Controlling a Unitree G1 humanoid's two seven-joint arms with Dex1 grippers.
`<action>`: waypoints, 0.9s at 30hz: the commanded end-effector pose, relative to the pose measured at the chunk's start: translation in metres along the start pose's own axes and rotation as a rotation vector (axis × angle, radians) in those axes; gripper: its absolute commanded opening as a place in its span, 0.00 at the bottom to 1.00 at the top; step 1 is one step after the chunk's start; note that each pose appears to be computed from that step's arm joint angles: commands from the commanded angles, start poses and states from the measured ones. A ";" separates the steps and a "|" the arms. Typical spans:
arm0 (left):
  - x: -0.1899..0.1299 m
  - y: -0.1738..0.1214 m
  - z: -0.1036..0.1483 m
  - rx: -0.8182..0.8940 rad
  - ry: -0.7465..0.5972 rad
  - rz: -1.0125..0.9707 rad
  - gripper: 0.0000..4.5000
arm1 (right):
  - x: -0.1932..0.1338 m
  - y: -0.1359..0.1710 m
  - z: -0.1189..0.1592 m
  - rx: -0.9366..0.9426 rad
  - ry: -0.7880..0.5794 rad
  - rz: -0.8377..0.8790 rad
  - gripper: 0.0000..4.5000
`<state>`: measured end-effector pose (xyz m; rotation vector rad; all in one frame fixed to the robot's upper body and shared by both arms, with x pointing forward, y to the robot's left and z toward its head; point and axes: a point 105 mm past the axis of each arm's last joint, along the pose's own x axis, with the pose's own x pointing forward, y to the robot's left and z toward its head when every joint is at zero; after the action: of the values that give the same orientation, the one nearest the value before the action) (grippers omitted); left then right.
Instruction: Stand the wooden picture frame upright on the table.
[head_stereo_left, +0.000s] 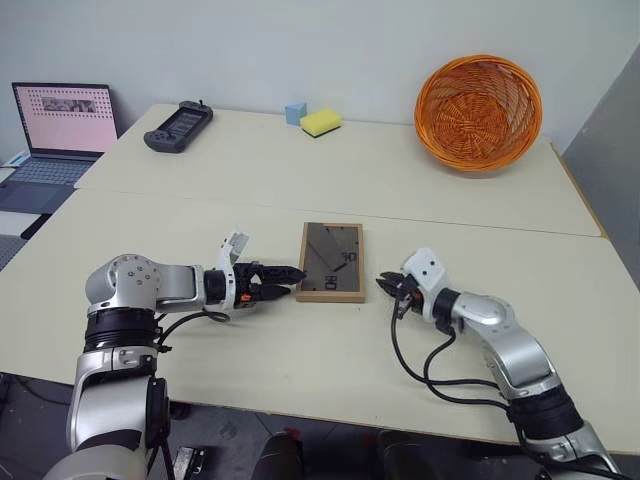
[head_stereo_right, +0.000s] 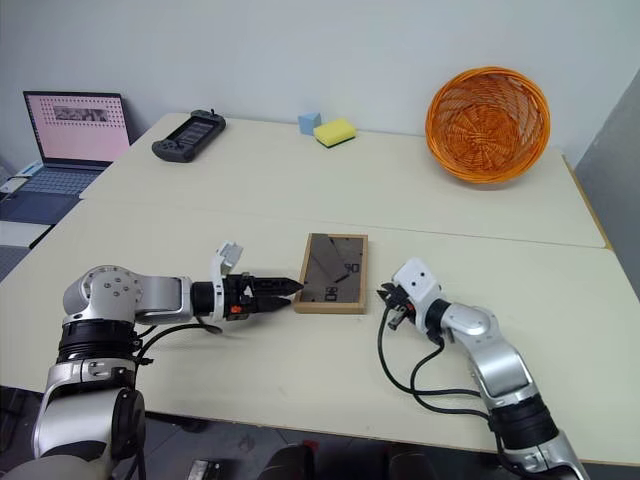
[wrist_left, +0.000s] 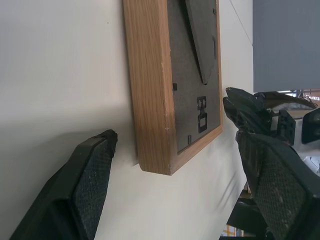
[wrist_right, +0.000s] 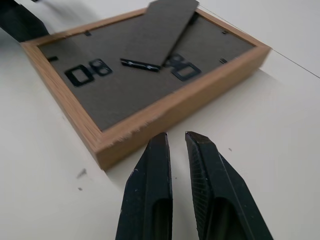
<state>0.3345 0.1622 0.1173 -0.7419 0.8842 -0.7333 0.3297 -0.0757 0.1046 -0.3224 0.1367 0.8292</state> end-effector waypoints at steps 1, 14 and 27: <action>-0.003 -0.011 0.010 0.023 -0.030 -0.026 0.91 | 0.003 0.004 0.011 -0.018 -0.041 0.009 0.13; 0.002 -0.013 0.009 0.016 -0.023 -0.034 0.91 | 0.009 0.010 0.012 0.012 -0.046 0.018 0.13; 0.003 -0.012 0.007 -0.005 -0.022 -0.035 0.91 | 0.024 0.025 0.023 0.050 -0.086 0.040 0.13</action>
<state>0.3371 0.1593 0.1175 -0.7664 0.8901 -0.7163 0.3262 -0.0484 0.1029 -0.2459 0.1276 0.8539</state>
